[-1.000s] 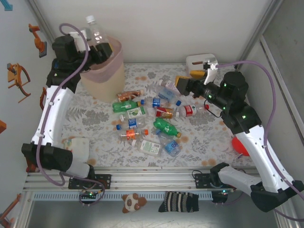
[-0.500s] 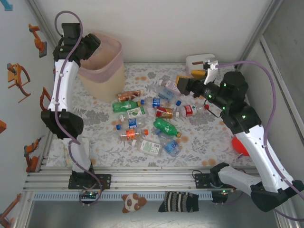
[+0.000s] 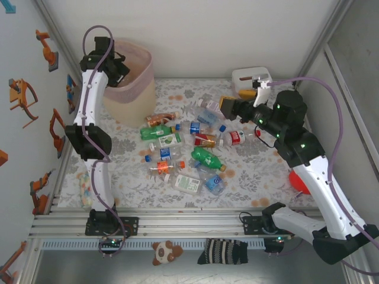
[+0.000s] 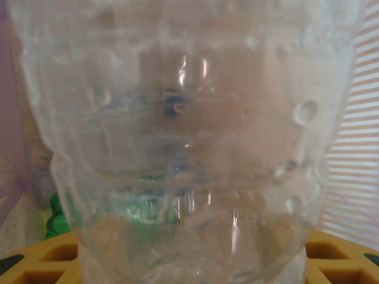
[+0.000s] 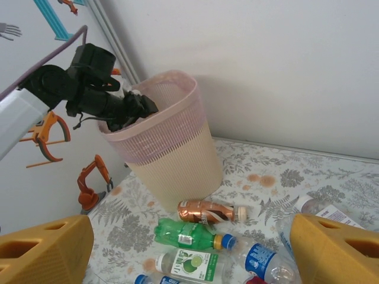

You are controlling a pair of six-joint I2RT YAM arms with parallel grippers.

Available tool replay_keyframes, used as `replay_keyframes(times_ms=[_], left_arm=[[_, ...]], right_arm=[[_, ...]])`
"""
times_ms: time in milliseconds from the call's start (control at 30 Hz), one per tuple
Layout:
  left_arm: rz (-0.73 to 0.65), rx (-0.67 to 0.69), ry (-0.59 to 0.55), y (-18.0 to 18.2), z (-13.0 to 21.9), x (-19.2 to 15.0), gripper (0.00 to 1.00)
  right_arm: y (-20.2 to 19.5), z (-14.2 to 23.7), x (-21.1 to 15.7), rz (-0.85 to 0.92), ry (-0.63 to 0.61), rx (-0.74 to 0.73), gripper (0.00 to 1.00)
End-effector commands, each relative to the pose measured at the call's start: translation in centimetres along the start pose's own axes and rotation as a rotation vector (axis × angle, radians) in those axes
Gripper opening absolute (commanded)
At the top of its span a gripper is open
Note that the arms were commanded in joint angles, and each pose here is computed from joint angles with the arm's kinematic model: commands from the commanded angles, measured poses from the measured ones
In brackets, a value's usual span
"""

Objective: Put the plastic bottles in the bin

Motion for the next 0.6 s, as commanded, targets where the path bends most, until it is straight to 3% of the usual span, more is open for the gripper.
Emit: replay_keyframes(times_ms=[0,267,567], left_arm=[[0.01,0.036,0.022,0.3,-1.1,-0.4,0.56],[0.021,0.039,0.047,0.3,-2.6,-0.7,0.69],[0.026,-0.014,-0.003,-0.3,0.4,0.3,0.71]], right_arm=[[0.2,0.5,0.0,0.014,-0.019,0.002,0.85],[-0.1,0.5,-0.3,0.008,-0.012,-0.022,0.85],[-1.0,0.0,-0.7,-0.02,0.005,-0.094,0.84]])
Point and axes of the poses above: each hand's point on the last joint's axis, 136 mm out from that joint toward the fingers, its own z axis back along the fingers, its own y axis along the line the jaws close on, x = y × z, the point moved 9 cm from there along z, back along the fingers, and after that the axes turned 10 degrees about -z, right-handed, at the moved point
